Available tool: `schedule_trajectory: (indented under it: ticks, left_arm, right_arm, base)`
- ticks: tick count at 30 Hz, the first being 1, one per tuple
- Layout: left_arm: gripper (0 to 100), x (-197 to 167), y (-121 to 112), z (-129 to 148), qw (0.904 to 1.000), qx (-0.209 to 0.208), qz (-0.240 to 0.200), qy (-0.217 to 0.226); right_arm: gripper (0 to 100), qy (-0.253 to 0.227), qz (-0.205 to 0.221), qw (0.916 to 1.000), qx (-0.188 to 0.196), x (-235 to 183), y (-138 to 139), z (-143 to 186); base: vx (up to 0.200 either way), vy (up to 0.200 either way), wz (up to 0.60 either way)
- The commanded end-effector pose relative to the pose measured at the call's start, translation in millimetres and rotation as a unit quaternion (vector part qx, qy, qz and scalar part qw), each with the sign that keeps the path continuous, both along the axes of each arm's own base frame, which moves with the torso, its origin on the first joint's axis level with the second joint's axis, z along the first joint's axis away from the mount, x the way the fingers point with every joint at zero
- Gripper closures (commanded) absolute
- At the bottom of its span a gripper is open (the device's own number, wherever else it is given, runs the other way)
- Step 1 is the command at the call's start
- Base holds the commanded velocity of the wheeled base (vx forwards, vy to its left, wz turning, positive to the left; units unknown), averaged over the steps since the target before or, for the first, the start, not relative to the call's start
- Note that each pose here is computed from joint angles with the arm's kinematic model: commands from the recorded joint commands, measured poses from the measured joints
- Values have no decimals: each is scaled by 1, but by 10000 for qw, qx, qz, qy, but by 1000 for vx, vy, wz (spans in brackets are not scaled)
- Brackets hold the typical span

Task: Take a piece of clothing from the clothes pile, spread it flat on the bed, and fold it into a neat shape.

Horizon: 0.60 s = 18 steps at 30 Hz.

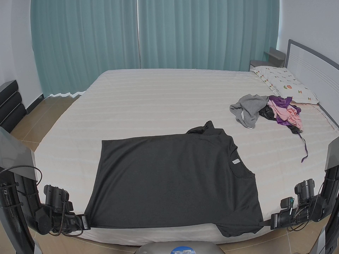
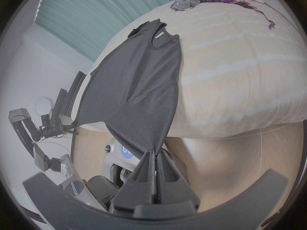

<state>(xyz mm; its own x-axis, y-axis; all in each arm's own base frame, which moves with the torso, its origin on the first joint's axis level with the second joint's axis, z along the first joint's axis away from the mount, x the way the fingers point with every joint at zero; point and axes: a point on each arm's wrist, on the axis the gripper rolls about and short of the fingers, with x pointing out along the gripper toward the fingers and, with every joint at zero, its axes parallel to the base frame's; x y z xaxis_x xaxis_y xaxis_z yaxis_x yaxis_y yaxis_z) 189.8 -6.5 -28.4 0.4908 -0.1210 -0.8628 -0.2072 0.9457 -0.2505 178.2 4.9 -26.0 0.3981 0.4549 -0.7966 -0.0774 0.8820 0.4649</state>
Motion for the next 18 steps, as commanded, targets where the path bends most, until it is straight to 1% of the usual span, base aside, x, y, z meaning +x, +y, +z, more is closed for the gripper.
schedule_trajectory:
  ticks: [1, 6, 7, 10, 11, 18]
  left_arm:
    - [100, -10, 0, -2, 9996, 77, -138, 216]
    - [100, -11, 0, -2, 9996, 107, -123, 246]
    - [100, -12, 0, -2, 9995, 111, -130, 283]
    - [100, -14, 0, -2, 9989, 161, -226, 378]
    - [100, -17, 0, -2, 9981, 216, -320, 480]
    - [100, -18, 1, 1, 9979, 243, -357, 483]
  right_arm:
    - [100, 1, -39, 10000, -9, -6, -1, 6]
    - [100, 94, 24, 9999, -74, -10, -3, 5]
    - [100, 110, 118, 9998, -128, -12, -4, 6]
    - [100, 141, 221, 9995, -178, -14, -5, 6]
    - [100, 149, 267, 9993, -205, -16, -6, 8]
    - [100, 167, 519, 9982, -264, -26, -5, 16]
  base:
    - [0, 0, 0]
    - [0, 0, 0]
    - [0, 0, 0]
    - [0, 0, 0]
    - [0, 0, 0]
    - [0, 0, 0]
